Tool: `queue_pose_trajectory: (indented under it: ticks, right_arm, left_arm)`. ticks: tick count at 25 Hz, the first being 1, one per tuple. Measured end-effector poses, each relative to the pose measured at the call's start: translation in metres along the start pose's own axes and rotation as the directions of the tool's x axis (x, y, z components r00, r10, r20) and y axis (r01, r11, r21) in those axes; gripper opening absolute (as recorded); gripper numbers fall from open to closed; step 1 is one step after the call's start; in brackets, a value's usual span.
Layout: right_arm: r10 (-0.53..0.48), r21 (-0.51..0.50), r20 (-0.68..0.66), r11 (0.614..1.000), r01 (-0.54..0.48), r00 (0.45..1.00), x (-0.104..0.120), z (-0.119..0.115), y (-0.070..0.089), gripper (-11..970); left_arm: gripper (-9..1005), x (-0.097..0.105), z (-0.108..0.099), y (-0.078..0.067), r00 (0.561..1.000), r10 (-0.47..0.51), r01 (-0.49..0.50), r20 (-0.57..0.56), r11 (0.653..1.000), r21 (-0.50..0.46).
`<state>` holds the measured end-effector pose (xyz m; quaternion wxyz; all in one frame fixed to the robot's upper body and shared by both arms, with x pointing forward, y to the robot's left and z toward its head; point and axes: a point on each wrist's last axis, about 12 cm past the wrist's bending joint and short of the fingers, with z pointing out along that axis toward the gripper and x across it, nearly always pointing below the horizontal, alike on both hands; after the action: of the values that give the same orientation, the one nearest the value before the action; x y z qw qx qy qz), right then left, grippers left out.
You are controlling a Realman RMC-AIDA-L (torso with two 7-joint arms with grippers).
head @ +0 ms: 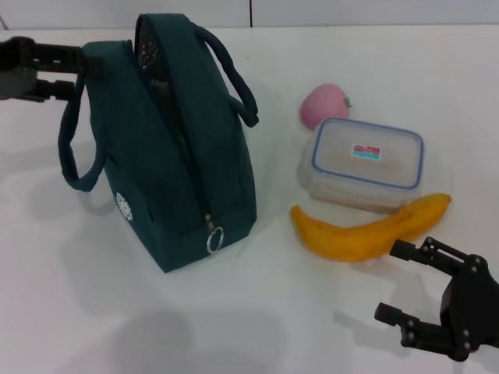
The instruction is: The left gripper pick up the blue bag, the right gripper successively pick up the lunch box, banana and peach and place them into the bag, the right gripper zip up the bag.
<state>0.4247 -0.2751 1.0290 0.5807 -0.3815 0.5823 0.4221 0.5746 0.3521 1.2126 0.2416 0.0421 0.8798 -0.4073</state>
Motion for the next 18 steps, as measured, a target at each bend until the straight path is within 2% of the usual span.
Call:
queue_pose_trajectory:
  ticks: [9,15,18]
  right_arm:
    - [0.0,0.003,0.0,1.0,0.0,1.0,0.0,-0.001,0.0,787]
    - [-0.001,0.006,-0.001,1.0,0.001,1.0,0.0,-0.001,0.0,785]
    - [0.002,0.006,0.0,1.0,-0.002,1.0,0.0,-0.002,0.001,785]
  left_arm:
    - [862,0.0,0.02,-0.002,0.999,-0.017,0.018,-0.042,0.999,0.03]
    - [859,0.0,0.031,-0.004,0.995,-0.015,0.016,-0.094,1.0,0.01]
    - [754,-0.001,0.031,-0.006,0.996,0.024,-0.022,-0.09,0.999,0.024]
